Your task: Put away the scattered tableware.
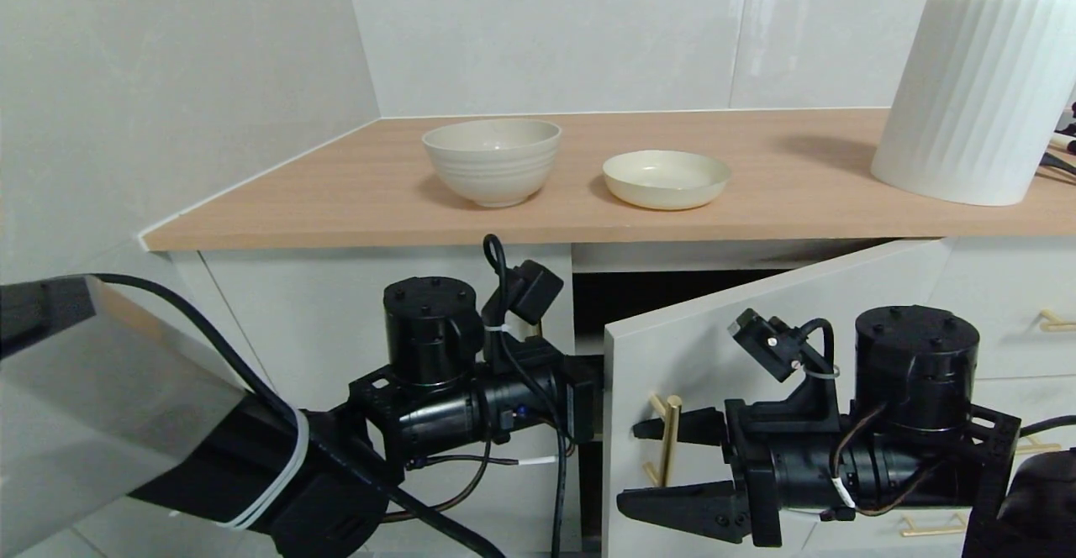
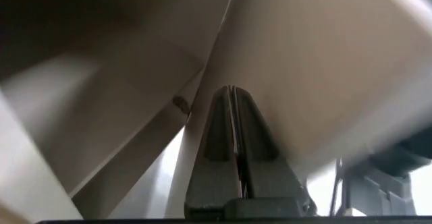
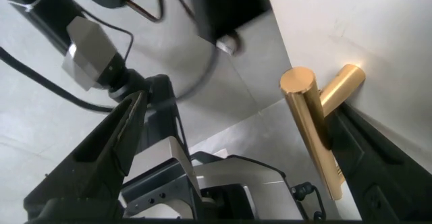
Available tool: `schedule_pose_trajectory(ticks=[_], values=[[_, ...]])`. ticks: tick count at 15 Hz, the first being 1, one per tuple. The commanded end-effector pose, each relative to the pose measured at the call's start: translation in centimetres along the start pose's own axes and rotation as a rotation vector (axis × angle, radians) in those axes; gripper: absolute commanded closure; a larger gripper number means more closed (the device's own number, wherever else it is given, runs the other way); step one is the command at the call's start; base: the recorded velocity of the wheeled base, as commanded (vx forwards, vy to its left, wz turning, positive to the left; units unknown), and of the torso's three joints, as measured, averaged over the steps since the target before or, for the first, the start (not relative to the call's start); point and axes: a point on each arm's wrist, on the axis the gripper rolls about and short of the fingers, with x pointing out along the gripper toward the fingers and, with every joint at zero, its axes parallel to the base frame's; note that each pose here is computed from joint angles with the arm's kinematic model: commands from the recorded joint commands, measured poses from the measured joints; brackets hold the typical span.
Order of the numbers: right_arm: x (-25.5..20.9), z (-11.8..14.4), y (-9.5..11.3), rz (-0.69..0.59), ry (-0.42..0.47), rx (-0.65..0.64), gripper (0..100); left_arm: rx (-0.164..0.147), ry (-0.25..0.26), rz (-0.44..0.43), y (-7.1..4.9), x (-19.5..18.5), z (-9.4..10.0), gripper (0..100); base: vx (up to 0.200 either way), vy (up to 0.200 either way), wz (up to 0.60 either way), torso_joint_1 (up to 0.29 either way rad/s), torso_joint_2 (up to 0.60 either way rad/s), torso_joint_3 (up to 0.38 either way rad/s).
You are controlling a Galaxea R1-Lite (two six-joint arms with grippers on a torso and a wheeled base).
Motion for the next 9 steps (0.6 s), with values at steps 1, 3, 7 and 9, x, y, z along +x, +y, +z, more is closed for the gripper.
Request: schedule_pose_trajectory(ticks=[1, 3, 7, 9], values=[[0.1, -0.1, -0.2, -0.008, -0.001, 0.001, 0, -0.003, 0.021, -0.024, -0.3, 0.8, -0.7, 100, 0.0, 0.0, 0.0, 0.0, 0.0, 0.0], [-0.6, 0.3, -0.6, -0.033, -0.023, -0.004, 0, 0.001, 0.013, -0.026, -0.4, 0.8, -0.4, 100, 0.0, 0.0, 0.0, 0.0, 0.0, 0.0], [-4.0, 1.6, -2.8, -0.164, -0.103, -0.012, 0, 0.004, 0.005, -0.027, -0.5, 0.6, -0.2, 100, 0.0, 0.0, 0.0, 0.0, 0.0, 0.0], [-5.2, 1.5, -3.4, -0.21, -0.119, -0.006, 0, 0.007, -0.001, -0.027, -0.6, 0.5, 0.0, 100, 0.0, 0.0, 0.0, 0.0, 0.0, 0.0]])
